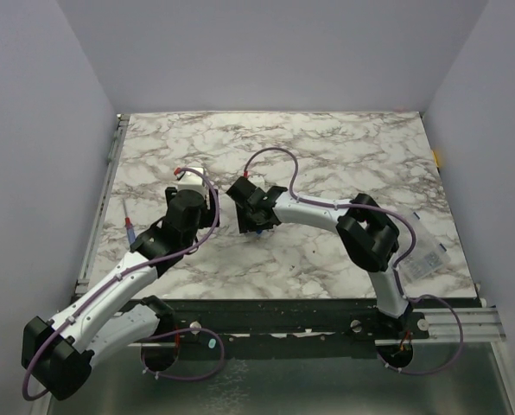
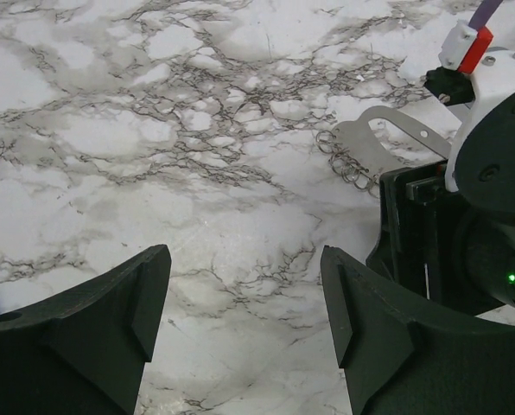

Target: Put the keys on the keyring

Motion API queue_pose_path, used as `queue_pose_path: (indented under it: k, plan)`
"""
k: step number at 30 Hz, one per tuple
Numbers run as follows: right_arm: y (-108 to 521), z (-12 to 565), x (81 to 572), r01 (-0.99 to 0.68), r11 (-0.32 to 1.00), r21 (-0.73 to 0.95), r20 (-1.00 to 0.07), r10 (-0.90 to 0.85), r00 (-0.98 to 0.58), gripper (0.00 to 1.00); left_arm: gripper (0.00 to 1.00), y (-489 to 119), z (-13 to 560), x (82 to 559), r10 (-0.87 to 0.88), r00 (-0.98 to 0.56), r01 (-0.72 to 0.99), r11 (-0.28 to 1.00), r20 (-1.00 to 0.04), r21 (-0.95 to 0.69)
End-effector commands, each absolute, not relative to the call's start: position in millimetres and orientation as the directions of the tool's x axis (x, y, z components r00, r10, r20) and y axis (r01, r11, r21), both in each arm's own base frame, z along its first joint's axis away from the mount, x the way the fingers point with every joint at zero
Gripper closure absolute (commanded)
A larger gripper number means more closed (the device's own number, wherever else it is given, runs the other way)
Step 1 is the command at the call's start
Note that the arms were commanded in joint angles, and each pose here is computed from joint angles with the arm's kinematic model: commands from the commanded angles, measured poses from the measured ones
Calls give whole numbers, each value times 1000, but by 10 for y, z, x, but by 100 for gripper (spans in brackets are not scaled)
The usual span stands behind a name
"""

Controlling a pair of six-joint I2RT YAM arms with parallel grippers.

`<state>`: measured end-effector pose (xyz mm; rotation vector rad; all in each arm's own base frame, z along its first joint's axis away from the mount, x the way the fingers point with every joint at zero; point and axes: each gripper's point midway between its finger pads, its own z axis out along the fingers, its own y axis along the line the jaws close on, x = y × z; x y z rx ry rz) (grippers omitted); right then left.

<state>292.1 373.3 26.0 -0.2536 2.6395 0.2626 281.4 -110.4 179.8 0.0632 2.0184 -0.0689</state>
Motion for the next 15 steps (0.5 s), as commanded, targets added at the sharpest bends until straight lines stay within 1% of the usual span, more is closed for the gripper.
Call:
queue_pose_path:
  k: [1, 5, 9, 13, 15]
  plan:
    - [3199, -33, 2921, -135, 985, -109, -440, -170, -882, 47, 24, -1036, 1776, 2781, 28, -433, 67, 998, -901, -1]
    - [3121, 120, 2959, -112, 987, -118, -492, -156, -856, 47, 24, -1037, 1783, 2778, 26, -431, 69, 998, -902, -4]
    - [3161, 267, 3032, -124, 989, -80, -550, -147, -822, 42, 24, -1039, 1783, 2780, 28, -431, 70, 998, -902, -3]
    - [3165, 228, 3056, -121, 989, -87, -549, -150, -822, 37, 24, -1046, 1775, 2779, 34, -434, 76, 997, -900, 1]
    - [3156, 216, 3055, -123, 988, -93, -547, -154, -823, 36, 24, -1048, 1772, 2779, 35, -435, 78, 997, -900, 1]
